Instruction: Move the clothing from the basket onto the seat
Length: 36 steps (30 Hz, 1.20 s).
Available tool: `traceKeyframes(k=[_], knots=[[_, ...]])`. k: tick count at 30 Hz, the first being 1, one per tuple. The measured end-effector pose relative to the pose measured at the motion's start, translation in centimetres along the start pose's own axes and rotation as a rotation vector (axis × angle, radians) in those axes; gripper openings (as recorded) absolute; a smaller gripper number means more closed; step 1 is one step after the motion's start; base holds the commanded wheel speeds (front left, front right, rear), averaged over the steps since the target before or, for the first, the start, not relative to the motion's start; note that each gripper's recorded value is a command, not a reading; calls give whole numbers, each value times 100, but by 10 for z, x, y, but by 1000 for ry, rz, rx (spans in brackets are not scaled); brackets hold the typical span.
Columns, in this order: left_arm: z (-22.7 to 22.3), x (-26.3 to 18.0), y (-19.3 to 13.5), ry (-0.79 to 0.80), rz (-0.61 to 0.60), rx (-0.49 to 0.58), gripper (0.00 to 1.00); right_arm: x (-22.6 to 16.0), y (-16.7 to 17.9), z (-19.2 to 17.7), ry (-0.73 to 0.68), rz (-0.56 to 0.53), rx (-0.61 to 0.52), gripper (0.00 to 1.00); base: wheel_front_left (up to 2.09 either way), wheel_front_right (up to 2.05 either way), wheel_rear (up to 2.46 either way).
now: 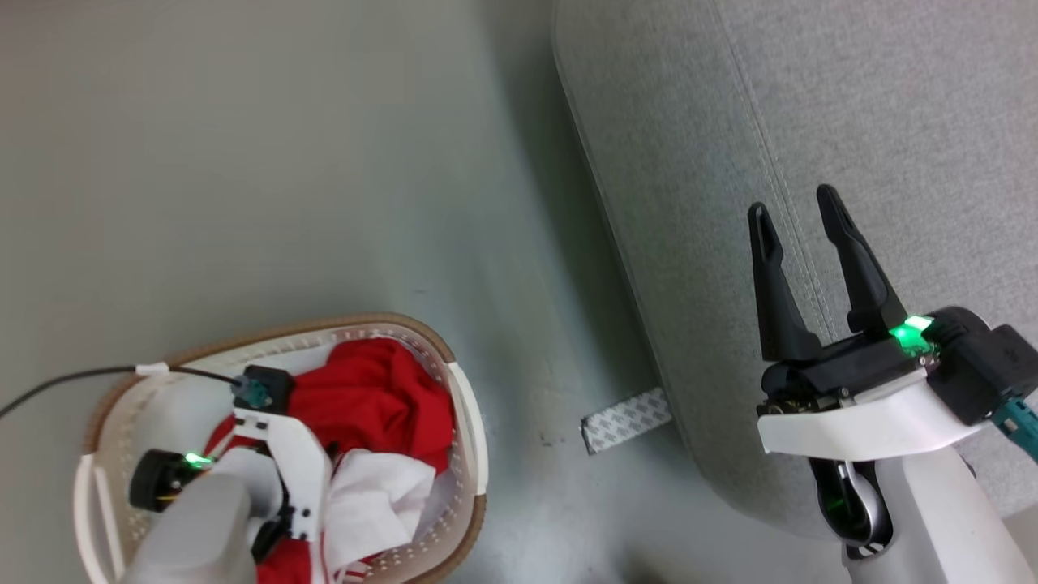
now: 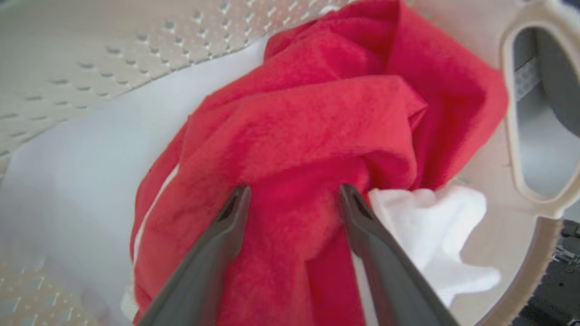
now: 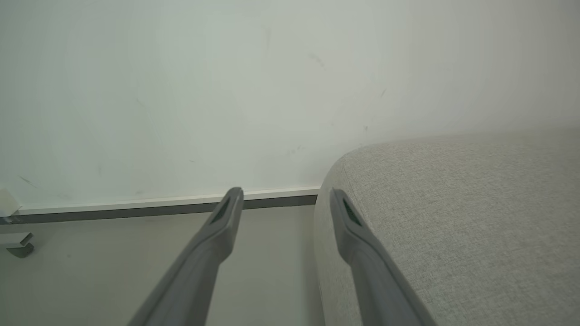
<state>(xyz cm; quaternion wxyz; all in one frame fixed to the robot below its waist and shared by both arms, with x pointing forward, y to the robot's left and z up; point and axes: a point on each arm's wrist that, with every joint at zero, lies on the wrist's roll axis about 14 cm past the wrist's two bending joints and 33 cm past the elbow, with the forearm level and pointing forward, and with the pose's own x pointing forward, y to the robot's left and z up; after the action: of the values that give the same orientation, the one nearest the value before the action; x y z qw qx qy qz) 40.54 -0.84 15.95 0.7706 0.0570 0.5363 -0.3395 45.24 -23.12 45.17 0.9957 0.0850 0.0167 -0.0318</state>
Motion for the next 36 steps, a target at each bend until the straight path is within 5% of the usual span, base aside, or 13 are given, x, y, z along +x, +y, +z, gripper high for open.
traceKeyframes(k=[9,18,19,21,36], knots=[[-48,35,12,238,-27,87,100,7,-14,-30,76,-35,5,100,0,0,0],[-55,55,17,269,-44,118,100,10,-21,-49,120,-52,-5,100,0,0,0],[-54,55,17,261,-44,116,81,10,-21,-49,121,-52,-5,100,0,0,0],[-49,54,15,232,-46,109,3,9,-22,-49,123,-55,-4,100,0,0,0],[12,-16,-51,-109,-97,47,0,2,2,5,-4,16,-59,100,0,0,0]])
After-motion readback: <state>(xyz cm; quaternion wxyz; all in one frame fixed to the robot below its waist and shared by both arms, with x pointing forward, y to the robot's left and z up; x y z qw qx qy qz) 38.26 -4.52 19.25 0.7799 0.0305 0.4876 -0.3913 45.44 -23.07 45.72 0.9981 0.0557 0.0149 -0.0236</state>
